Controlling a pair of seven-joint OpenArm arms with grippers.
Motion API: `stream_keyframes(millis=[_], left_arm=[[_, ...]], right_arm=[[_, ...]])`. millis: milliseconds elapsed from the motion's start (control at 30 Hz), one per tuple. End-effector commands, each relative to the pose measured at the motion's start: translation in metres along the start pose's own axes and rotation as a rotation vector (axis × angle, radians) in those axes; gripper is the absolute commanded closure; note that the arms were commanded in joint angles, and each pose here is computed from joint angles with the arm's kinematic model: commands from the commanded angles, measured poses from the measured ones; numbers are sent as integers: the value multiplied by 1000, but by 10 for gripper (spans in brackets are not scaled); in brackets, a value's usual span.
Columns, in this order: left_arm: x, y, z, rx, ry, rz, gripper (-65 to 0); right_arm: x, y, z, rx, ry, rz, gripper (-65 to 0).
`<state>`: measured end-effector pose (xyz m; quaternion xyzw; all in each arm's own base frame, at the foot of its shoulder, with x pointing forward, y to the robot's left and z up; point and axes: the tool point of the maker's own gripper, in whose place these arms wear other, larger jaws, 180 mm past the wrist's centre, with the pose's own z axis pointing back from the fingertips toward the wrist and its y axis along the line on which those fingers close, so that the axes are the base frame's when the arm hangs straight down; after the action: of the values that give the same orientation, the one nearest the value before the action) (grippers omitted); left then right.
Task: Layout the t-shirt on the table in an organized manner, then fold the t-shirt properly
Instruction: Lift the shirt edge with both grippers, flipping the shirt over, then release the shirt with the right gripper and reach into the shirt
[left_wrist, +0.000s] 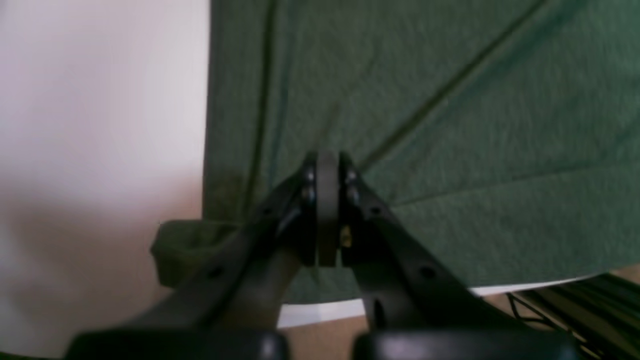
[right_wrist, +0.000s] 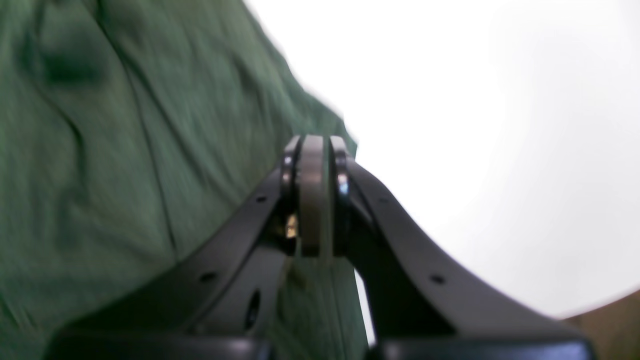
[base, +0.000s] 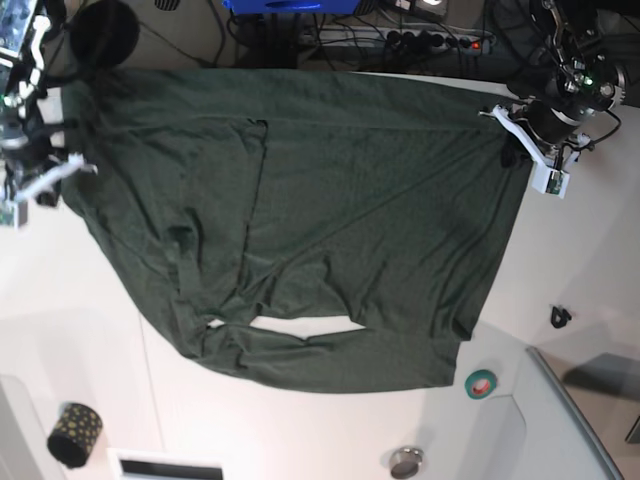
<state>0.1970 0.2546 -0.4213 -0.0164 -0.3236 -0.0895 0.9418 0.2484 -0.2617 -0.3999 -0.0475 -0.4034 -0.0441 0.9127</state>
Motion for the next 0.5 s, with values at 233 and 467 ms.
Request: stream_keyframes(millis=[233,467], left_arm=[[-4,-1,8,-1,-8,-10,0],[-19,40,34,98,-37,116,0]], right_arm=[[72,84,-51,212,-15,137,-390],[69,118,-79,284,64,166,-389]])
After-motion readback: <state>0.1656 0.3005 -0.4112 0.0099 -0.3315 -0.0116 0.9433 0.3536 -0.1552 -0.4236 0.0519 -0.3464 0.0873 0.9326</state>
